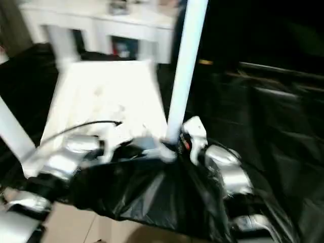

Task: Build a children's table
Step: Rotate leg to tighten

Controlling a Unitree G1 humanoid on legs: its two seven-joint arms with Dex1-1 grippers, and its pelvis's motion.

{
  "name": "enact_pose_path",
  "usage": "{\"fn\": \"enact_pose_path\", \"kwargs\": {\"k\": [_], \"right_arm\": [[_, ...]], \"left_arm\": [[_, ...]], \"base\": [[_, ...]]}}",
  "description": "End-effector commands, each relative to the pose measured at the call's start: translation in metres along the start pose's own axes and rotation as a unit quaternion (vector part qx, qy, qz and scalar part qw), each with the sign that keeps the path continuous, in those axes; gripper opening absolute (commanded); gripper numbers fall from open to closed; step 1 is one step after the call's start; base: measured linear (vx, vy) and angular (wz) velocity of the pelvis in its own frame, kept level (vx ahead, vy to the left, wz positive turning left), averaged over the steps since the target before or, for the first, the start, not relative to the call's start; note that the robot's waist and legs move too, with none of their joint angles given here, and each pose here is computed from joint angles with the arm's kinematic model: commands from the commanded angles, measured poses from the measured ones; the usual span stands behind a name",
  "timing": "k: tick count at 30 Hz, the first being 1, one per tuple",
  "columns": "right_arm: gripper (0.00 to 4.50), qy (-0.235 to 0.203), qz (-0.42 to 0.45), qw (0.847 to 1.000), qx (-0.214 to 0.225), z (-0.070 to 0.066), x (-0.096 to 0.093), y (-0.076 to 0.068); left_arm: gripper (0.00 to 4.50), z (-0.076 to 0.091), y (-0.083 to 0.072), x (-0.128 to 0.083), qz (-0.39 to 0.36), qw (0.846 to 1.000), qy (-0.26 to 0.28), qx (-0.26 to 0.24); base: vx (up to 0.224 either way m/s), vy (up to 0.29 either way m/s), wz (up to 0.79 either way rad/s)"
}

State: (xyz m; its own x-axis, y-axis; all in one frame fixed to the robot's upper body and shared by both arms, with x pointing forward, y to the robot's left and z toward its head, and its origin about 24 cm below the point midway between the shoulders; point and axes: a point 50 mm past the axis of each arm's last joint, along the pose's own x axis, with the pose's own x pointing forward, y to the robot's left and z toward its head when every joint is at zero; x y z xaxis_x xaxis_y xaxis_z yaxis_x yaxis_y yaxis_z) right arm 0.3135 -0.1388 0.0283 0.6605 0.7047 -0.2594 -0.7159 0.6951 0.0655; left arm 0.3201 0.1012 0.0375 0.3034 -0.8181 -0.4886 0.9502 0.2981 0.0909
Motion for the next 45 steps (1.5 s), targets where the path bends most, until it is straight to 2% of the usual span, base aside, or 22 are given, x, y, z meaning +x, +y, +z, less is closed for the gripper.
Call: {"fn": "enact_pose_path", "kwargs": {"k": [1,3,5,8,9,11,13,16,17,25,29,30,31,33,36,42,45], "right_arm": [[1.97,0.068,0.003,0.996,0.062,-0.033,0.023,0.030],[1.97,0.064,-0.051,0.993,0.085,-0.030,0.039,0.034],[1.97,0.062,-0.068,0.991,0.092,-0.029,0.044,0.036],[1.97,0.056,-0.067,0.993,0.079,-0.025,0.050,0.041],[2.66,0.043,-0.050,0.996,0.056,-0.019,0.057,0.048],[2.70,0.032,-0.039,0.997,0.061,-0.016,0.057,0.048],[3.12,0.027,-0.035,0.997,0.067,-0.015,0.056,0.048],[3.19,0.026,-0.017,0.999,0.044,-0.015,0.049,0.043],[3.39,0.027,-0.012,0.999,0.032,-0.016,0.046,0.041],[3.39,0.043,0.078,0.996,-0.032,-0.016,0.016,0.023],[3.39,0.049,0.101,0.993,-0.041,-0.016,0.008,0.019],[3.39,0.058,0.132,0.988,-0.049,-0.015,0.002,0.017],[3.39,0.058,0.132,0.988,-0.049,-0.015,0.002,0.017],[3.39,0.080,0.190,0.977,-0.057,-0.016,-0.008,0.018],[3.39,0.096,0.230,0.966,-0.061,-0.018,-0.014,0.021],[3.39,0.096,0.274,0.955,-0.066,-0.015,-0.021,0.024],[3.07,0.092,0.284,0.952,-0.063,-0.013,-0.022,0.024]], "left_arm": [[0.00,0.031,0.001,0.020,0.038,0.998,-0.047,0.013],[0.00,0.042,-0.001,0.034,0.069,0.996,-0.053,0.006],[0.00,0.045,-0.003,0.039,0.079,0.995,-0.054,0.006],[0.00,0.048,-0.004,0.044,0.083,0.995,-0.057,0.005],[0.00,0.050,-0.007,0.048,0.082,0.995,-0.056,0.014],[0.00,0.048,-0.007,0.047,0.079,0.995,-0.054,0.018],[0.00,0.047,-0.007,0.046,0.078,0.995,-0.052,0.018],[0.00,0.041,-0.004,0.038,0.073,0.996,-0.046,0.023],[0.00,0.040,-0.003,0.036,0.070,0.996,-0.044,0.024],[0.00,0.024,-0.001,0.011,-0.002,0.999,-0.028,0.045],[0.00,0.023,-0.003,0.004,-0.031,0.998,-0.031,0.050],[0.00,0.020,-0.005,-0.003,-0.062,0.996,-0.027,0.059],[0.00,0.020,-0.005,-0.003,-0.062,0.996,-0.027,0.059],[0.00,0.016,-0.004,-0.012,-0.088,0.994,-0.020,0.069],[0.00,0.014,-0.004,-0.017,-0.102,0.992,-0.018,0.068],[0.00,0.012,-0.002,-0.027,-0.130,0.989,-0.014,0.070],[0.00,0.011,0.000,-0.030,-0.136,0.988,-0.014,0.069]], "base": [[0.000,0.000,0.00],[0.000,0.000,0.00],[0.000,0.000,0.00],[0.000,0.000,0.00],[0.000,0.000,0.00],[0.000,0.000,0.00],[0.000,0.000,0.00],[0.000,0.000,0.00],[0.000,0.000,0.00],[0.000,0.000,0.00],[0.020,-0.015,0.03],[0.064,-0.047,0.07],[0.077,-0.059,0.13],[0.078,-0.059,0.08],[0.000,0.000,0.00],[0.000,0.000,0.00],[0.000,0.000,0.00]]}}
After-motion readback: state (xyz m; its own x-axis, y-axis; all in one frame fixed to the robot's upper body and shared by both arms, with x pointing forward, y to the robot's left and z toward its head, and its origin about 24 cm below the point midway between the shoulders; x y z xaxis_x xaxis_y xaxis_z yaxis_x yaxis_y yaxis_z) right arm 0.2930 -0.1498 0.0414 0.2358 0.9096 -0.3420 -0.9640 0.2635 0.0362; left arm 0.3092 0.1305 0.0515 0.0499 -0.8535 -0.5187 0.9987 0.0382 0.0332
